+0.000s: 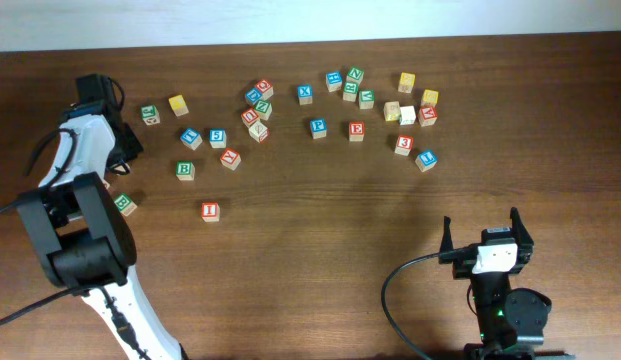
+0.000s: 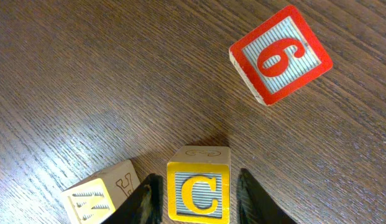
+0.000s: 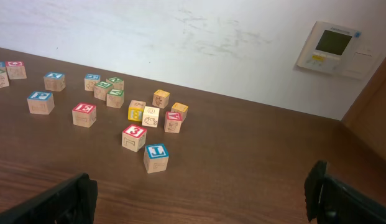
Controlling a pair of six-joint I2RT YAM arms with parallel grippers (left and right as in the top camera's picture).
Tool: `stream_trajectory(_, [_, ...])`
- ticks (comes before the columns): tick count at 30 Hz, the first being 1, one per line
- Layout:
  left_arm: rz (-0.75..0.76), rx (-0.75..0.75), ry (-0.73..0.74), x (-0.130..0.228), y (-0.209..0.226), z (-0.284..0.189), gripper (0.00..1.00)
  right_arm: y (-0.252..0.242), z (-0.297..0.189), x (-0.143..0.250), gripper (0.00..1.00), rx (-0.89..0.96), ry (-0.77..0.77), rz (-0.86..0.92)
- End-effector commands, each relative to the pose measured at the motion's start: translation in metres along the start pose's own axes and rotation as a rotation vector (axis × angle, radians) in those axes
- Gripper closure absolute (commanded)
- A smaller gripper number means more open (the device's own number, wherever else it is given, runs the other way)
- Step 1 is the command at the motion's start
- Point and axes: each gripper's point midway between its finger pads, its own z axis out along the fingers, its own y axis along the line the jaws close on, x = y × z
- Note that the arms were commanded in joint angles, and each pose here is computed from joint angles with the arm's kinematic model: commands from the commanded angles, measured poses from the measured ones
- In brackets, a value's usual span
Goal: Spell out ICRA
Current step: 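Lower the left gripper onto the C block and close it, then lift the C block with the left gripper and carry it rightward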
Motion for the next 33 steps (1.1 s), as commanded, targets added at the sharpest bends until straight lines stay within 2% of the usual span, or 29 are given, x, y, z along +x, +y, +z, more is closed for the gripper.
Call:
stream_trajectory(1, [-0.016, -0.001, 0.024, 0.007, 0.001, 0.008, 0.65, 0.002, 0.0, 0.002, 0.02, -0.009, 0.002, 0.004])
stream_trajectory(3, [-0.016, -0.001, 0.024, 0.007, 0.001, 0.008, 0.59, 0.002, 0.0, 0.002, 0.02, -0.009, 0.002, 0.004])
stream_trajectory(13, [-0.009, -0.007, 0.045, 0.015, 0.002, 0.012, 0.52, 0.002, 0.0, 0.002, 0.02, -0.009, 0.002, 0.004])
stream_trajectory(16, [-0.01, -0.006, 0.041, 0.014, 0.002, 0.012, 0.56, 0.002, 0.0, 0.002, 0.02, -0.009, 0.002, 0.004])
stream_trajectory(18, [-0.011, -0.001, 0.039, 0.014, 0.001, 0.012, 0.66, 0.002, 0.0, 0.002, 0.02, -0.009, 0.002, 0.004])
stream_trajectory(20, [-0.012, 0.023, 0.043, 0.014, -0.003, 0.012, 0.71, 0.002, 0.0, 0.002, 0.02, -0.009, 0.002, 0.004])
stream_trajectory(33, [0.032, 0.135, 0.073, 0.02, -0.022, 0.01, 0.72, 0.002, 0.0, 0.002, 0.02, -0.009, 0.002, 0.004])
